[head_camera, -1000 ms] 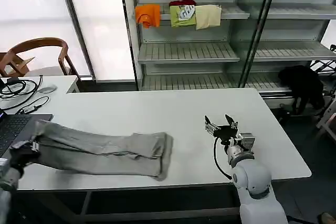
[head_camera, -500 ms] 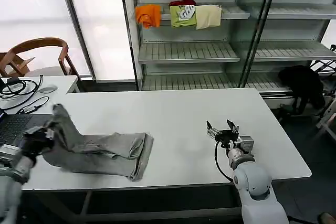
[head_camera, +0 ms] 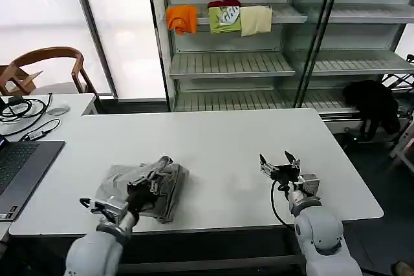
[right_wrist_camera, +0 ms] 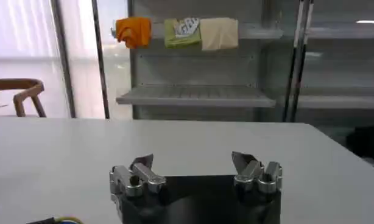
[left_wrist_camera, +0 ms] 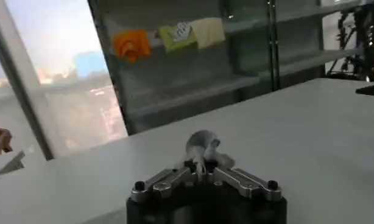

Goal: Fold and organize the clothes.

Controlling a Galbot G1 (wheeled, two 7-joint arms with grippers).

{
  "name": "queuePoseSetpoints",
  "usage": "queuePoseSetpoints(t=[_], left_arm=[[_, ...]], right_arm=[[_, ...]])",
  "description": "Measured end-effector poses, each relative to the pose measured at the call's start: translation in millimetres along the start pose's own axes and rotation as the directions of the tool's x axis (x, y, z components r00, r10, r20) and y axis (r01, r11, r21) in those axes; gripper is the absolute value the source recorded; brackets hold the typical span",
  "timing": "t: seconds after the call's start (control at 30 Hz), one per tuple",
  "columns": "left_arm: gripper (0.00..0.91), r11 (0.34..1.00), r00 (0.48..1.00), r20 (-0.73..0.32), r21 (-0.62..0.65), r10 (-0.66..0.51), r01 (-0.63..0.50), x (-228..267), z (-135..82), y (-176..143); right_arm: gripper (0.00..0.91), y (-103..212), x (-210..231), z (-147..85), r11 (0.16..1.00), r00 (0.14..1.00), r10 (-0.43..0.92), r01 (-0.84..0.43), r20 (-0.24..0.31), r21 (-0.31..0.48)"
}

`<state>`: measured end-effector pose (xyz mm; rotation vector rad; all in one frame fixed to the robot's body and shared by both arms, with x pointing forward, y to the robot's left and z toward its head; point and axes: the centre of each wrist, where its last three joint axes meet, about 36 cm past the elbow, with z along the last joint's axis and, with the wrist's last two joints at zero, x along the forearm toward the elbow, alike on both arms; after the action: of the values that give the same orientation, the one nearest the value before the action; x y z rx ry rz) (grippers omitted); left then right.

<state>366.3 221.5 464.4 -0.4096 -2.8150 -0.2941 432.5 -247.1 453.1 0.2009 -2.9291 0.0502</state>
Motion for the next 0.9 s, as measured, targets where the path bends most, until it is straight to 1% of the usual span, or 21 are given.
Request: queuePoseSetpoints(t=[0.17, 0.2, 0.23, 0.27, 0.47, 0.67, 0.8, 0.9], left_arm=[[0.020, 1.000, 1.000, -0.021, 0.021, 0.001, 0.000, -11.7, 5.8, -17.7], [0.131, 1.000, 1.000, -0.026, 0.026, -0.002, 0.002, -14.8, 7.6, -20.7], [0.474, 0.999, 1.000, -0.031, 0.032, -0.003, 0.004, -17.5, 9.2, -23.4], [0.907, 0.999, 0.999, -0.035, 0.037, -0.004, 0.005, -20.1, 10.7, -26.1], [0.907, 0.997, 0.999, -0.040, 0.070, -0.021, 0.024, -35.6, 18.1, -46.2], [0.907, 0.993, 1.000, -0.014, 0.115, -0.016, 0.018, -38.9, 20.0, -67.7], [0.907, 0.986, 1.000, 0.024, 0.169, -0.006, 0.002, -30.5, 15.7, -70.2], [0.907, 0.978, 0.998, 0.065, 0.208, -0.014, 0.000, -19.4, 7.6, -59.8]], right_arm=[[0.907, 3.4, 0.6, 2.2, 1.000, 1.000, -0.005, 0.005, 0.003, 0.007], [0.907, 4.0, 0.6, 2.7, 1.000, 1.000, -0.006, 0.006, 0.003, 0.008], [0.907, 4.6, 0.4, 3.4, 1.000, 1.000, -0.007, 0.007, 0.002, 0.008], [0.907, 5.1, 0.2, 4.0, 1.000, 1.000, -0.007, 0.007, 0.002, 0.009], [0.907, 8.9, -0.8, 5.4, 1.000, 1.000, -0.011, 0.011, 0.001, 0.011], [0.907, 9.7, -1.4, 4.2, 1.000, 1.000, -0.009, 0.009, 0.004, 0.012], [0.907, 7.4, -0.5, 3.8, 1.000, 1.000, -0.004, 0.004, 0.004, 0.016], [0.907, 6.2, -0.3, 3.6, 1.000, 1.000, -0.002, 0.002, 0.004, 0.019]])
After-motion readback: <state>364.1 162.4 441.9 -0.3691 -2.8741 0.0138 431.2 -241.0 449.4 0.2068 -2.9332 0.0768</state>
